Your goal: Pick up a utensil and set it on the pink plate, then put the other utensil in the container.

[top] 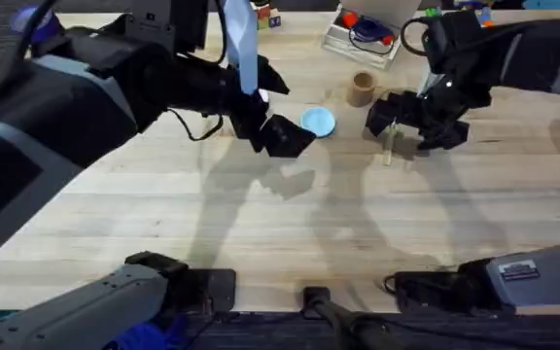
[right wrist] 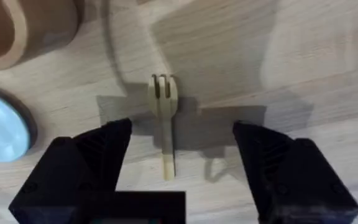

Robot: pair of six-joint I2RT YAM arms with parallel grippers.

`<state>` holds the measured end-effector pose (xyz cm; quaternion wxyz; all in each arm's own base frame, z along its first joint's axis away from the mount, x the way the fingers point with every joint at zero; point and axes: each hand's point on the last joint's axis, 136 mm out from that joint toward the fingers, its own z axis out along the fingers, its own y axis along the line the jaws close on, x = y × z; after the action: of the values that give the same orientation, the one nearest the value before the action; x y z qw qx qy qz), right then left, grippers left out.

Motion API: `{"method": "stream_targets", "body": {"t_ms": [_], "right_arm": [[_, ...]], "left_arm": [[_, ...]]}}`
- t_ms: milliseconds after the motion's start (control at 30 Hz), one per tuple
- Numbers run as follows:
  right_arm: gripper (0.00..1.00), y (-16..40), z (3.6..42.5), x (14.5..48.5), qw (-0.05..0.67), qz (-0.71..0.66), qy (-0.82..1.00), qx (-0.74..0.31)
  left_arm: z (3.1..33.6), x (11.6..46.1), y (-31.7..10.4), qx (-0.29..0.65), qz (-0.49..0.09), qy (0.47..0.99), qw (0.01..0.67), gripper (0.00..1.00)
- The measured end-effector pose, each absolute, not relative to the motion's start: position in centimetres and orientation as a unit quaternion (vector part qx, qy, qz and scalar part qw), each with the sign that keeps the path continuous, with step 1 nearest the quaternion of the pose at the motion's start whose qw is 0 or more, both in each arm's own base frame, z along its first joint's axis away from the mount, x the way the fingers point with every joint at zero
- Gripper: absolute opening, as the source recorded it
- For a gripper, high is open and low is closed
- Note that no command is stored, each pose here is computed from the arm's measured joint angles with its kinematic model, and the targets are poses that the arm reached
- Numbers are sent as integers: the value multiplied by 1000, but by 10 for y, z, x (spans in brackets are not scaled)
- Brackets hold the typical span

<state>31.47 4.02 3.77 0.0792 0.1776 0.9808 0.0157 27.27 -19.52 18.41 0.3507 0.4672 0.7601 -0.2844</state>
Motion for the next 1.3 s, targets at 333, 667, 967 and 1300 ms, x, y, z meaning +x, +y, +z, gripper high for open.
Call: {"method": "stream_targets", "body": {"t_ms": [333,667,967,1300], "right_arm": [[945,39,37,312,71,9,982,177],[993,40,36,311,68,8,982,175],[993,43,34,312,62,-7,984,170],[996,44,34,313,62,-8,983,170]], "left_arm": [[184,273,-195,467,-284,760,351,993],[184,273,-195,467,-284,760,351,993],[184,273,-195,467,-284,760,351,993],[184,273,-195,467,-284,760,351,993]]}}
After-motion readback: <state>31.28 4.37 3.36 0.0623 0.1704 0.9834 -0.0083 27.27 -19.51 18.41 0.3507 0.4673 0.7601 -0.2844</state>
